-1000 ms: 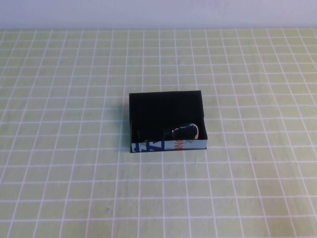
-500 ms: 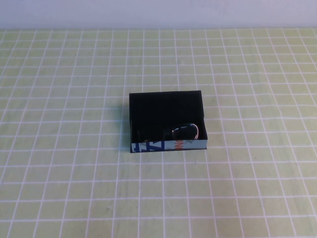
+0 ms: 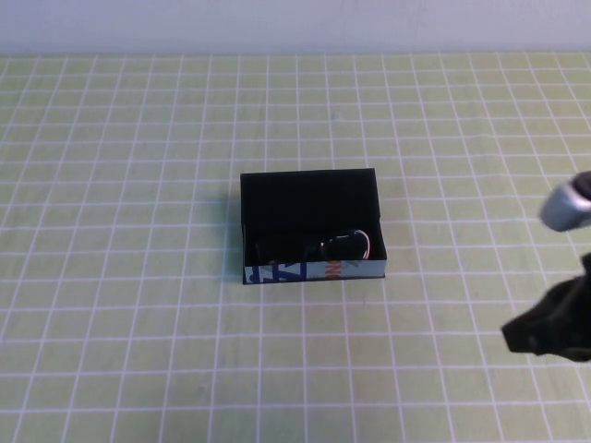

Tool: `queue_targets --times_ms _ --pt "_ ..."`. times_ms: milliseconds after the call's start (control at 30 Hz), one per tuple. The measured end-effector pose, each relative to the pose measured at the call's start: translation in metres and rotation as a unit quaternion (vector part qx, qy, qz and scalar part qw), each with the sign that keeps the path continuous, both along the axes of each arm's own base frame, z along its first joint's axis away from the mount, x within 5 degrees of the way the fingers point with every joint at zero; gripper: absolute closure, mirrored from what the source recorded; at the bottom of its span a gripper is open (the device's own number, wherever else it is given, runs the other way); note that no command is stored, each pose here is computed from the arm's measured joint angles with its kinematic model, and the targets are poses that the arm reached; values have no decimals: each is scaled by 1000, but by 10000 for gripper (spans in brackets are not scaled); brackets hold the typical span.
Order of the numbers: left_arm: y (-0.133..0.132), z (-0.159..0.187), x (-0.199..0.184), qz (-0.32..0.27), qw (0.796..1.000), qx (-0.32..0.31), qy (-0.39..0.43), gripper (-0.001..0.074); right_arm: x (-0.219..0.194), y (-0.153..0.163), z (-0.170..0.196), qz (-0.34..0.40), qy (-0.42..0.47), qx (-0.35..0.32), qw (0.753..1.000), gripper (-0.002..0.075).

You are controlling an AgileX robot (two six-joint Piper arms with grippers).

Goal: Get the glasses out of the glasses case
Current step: Pick up the glasses from the glasses case

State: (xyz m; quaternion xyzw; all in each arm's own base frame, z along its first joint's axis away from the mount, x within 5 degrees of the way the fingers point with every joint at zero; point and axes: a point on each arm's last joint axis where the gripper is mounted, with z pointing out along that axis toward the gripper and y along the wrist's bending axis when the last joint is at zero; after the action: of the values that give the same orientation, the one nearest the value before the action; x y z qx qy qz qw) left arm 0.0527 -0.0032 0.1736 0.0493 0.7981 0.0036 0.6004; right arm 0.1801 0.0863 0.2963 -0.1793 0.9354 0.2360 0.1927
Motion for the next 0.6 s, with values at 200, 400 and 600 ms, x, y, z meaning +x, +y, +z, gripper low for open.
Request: queue_targets --times_ms 200,400,600 --pt "0 0 0 0 1000 0 0 739 43 72 6 170 -41 -59 983 743" --pt "0 0 0 0 1000 0 0 739 81 129 -2 326 -46 -96 939 743" --pt "0 0 0 0 1000 0 0 739 128 156 1 405 -95 -139 899 732"
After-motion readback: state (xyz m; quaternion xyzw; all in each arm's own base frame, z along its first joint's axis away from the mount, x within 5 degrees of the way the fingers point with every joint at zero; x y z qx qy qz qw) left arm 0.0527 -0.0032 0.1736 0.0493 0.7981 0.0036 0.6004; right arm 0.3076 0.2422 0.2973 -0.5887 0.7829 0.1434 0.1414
